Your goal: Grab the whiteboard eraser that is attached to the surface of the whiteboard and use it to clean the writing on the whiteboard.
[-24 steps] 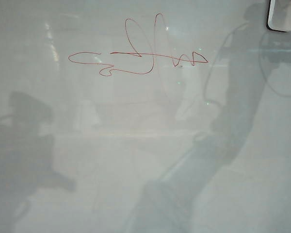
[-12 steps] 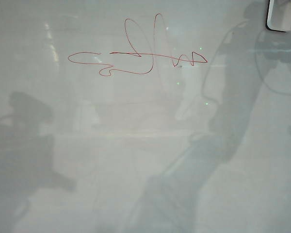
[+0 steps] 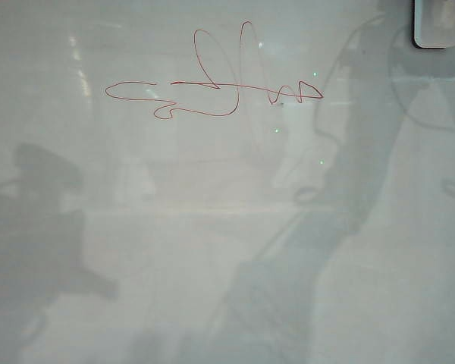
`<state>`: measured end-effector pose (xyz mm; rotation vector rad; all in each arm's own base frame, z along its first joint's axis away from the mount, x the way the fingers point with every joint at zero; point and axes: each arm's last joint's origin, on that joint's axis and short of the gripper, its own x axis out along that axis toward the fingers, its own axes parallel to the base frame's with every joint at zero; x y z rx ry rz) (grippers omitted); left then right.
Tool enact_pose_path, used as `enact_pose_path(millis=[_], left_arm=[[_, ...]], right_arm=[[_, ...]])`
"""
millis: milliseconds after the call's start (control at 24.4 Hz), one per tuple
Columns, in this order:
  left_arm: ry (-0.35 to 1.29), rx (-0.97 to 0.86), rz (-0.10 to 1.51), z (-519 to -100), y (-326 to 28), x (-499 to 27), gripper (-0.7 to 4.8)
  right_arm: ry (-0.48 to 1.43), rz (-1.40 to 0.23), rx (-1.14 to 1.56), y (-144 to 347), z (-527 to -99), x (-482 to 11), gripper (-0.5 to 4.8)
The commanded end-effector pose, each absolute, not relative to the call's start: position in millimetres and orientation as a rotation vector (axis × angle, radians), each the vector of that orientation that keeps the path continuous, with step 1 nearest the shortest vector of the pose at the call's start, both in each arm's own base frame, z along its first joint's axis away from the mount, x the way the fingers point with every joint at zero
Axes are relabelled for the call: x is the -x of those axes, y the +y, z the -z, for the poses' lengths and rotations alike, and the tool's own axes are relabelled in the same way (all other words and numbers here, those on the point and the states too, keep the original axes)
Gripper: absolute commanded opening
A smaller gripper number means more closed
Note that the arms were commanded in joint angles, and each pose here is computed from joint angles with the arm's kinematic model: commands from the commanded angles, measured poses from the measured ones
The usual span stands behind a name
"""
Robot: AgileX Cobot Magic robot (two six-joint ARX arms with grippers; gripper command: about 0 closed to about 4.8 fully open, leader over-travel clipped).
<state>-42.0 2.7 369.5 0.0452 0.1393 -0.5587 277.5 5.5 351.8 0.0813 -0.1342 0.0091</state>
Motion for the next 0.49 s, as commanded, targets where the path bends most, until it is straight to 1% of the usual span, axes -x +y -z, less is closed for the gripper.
enact_pose_path(millis=[41,246,287,328,492], left_arm=[[0.126,-0.045,0.557,-371.1,2.7,42.4,-0.05],[0.126,-0.045,0.557,-371.1,2.7,42.4,-0.05],[0.126,-0.045,0.557,-371.1,2.7,42.4,-0.05],[0.126,-0.045,0.556,-371.1,2.8,42.4,-0.05],[0.126,-0.045,0.558,-371.1,2.7,42.4,-0.05]], right_arm=[[-0.16,-0.066,-0.08,12.1,-356.4,-276.4,3.67],[-0.144,-0.086,-0.06,18.4,-354.9,-276.3,3.57],[-0.123,-0.081,-0.02,18.4,-352.8,-276.6,3.33],[-0.101,-0.076,0.022,18.3,-350.6,-276.8,3.25],[-0.081,-0.032,0.093,17.2,-348.5,-277.1,3.29]])
